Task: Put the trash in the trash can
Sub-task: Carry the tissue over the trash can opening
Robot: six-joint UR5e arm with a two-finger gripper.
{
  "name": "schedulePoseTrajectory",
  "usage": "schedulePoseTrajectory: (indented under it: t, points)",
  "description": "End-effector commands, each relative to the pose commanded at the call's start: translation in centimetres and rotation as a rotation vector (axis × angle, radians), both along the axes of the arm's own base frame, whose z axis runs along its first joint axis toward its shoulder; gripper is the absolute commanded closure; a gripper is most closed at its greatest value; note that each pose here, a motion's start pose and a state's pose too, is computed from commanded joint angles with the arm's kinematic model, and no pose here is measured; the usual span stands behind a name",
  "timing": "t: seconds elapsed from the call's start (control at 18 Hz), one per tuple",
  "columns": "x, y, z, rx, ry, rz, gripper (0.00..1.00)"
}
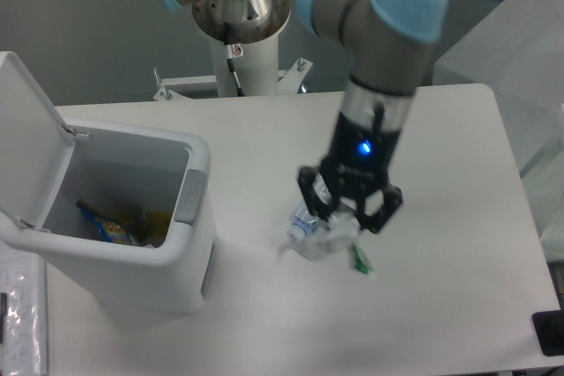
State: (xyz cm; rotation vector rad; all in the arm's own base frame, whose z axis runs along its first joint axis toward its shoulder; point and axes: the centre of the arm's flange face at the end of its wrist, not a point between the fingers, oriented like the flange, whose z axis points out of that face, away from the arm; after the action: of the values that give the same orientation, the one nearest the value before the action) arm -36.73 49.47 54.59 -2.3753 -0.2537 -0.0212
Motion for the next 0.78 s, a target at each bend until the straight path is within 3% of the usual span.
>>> schedulePoseTrajectory:
  t: [0.33,0.5,0.61,0.67,0.78]
  points:
    - [9.1,2.0,4.4,0.062,0.001,-0.088,0.74]
    - [11.1,3.1,2.1,0.037,-0.02,-0.133,0.52]
    - [13.0,4.0,0.3,0.018,-0.023,-0.174,0.16]
    - [13.1,4.2,-0.5,0.015,-0.015,-0.186,0.04]
    - [13.2,4.5,-2.2,0.004,-0.023,-0.197,0.0]
